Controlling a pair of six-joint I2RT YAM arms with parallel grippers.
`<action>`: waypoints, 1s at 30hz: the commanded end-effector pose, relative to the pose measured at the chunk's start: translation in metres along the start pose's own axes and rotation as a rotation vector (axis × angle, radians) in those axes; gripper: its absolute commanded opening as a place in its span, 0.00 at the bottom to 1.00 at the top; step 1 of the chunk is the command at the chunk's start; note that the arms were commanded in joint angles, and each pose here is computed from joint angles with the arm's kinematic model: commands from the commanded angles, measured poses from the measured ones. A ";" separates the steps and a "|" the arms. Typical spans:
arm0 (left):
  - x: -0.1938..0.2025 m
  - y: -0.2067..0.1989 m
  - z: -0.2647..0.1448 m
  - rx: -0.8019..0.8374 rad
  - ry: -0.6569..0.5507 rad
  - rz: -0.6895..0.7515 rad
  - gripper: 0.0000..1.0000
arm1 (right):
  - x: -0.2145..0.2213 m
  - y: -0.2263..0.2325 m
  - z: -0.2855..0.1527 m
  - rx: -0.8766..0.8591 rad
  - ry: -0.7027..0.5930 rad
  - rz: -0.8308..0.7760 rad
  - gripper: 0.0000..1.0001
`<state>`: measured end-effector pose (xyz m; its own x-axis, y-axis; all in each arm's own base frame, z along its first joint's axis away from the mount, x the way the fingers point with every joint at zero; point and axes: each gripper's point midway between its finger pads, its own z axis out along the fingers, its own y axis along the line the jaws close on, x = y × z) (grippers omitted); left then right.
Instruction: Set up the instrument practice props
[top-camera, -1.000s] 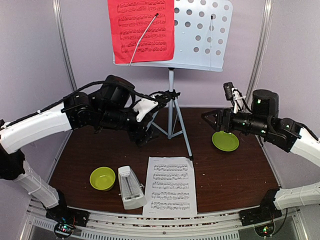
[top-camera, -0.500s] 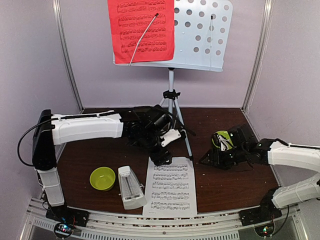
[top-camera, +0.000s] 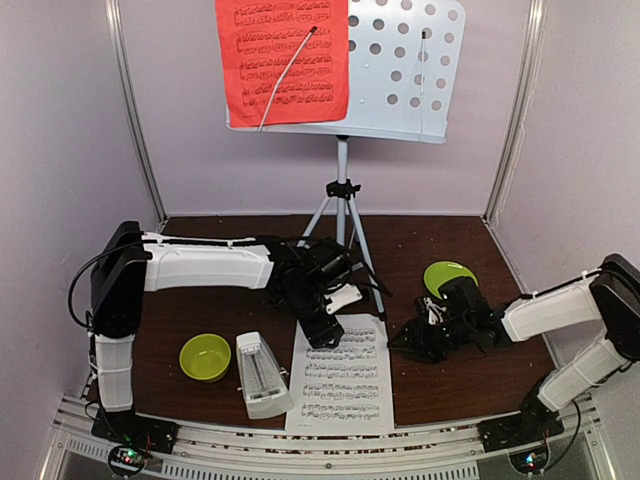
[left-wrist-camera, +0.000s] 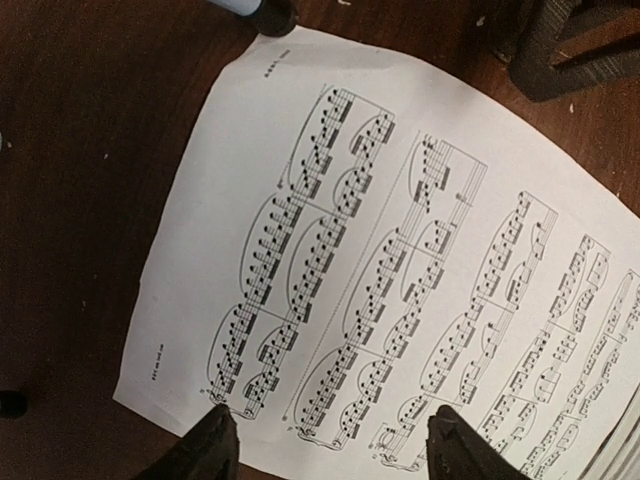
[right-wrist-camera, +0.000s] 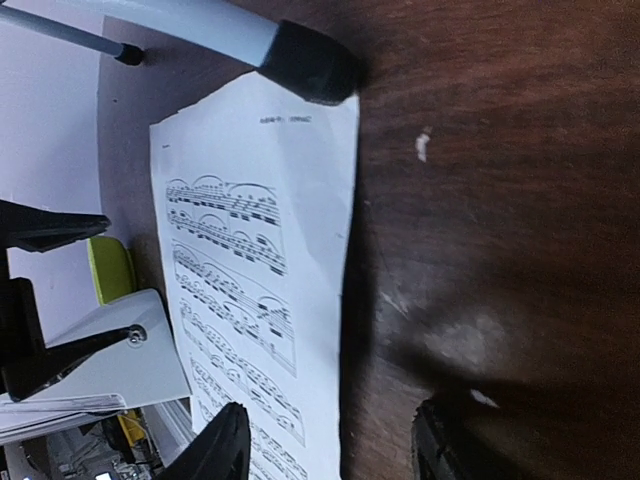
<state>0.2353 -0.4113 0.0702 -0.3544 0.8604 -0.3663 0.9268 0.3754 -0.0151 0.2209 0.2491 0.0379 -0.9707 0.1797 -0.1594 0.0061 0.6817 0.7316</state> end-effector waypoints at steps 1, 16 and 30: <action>-0.001 0.000 0.014 0.032 -0.011 -0.030 0.66 | -0.012 0.013 0.015 -0.110 -0.024 0.061 0.56; 0.005 -0.007 0.029 0.079 -0.014 -0.028 0.64 | -0.028 0.040 0.031 -0.276 -0.072 0.149 0.41; -0.047 0.000 -0.037 0.020 -0.267 0.010 0.66 | -0.011 0.045 0.018 -0.302 -0.069 0.077 0.00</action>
<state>0.2341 -0.4215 0.0610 -0.3565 0.8296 -0.4299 0.9285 0.3657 -0.0643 0.2435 0.2923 0.0422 -0.9492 0.3089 -0.0599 0.0851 0.4352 0.8963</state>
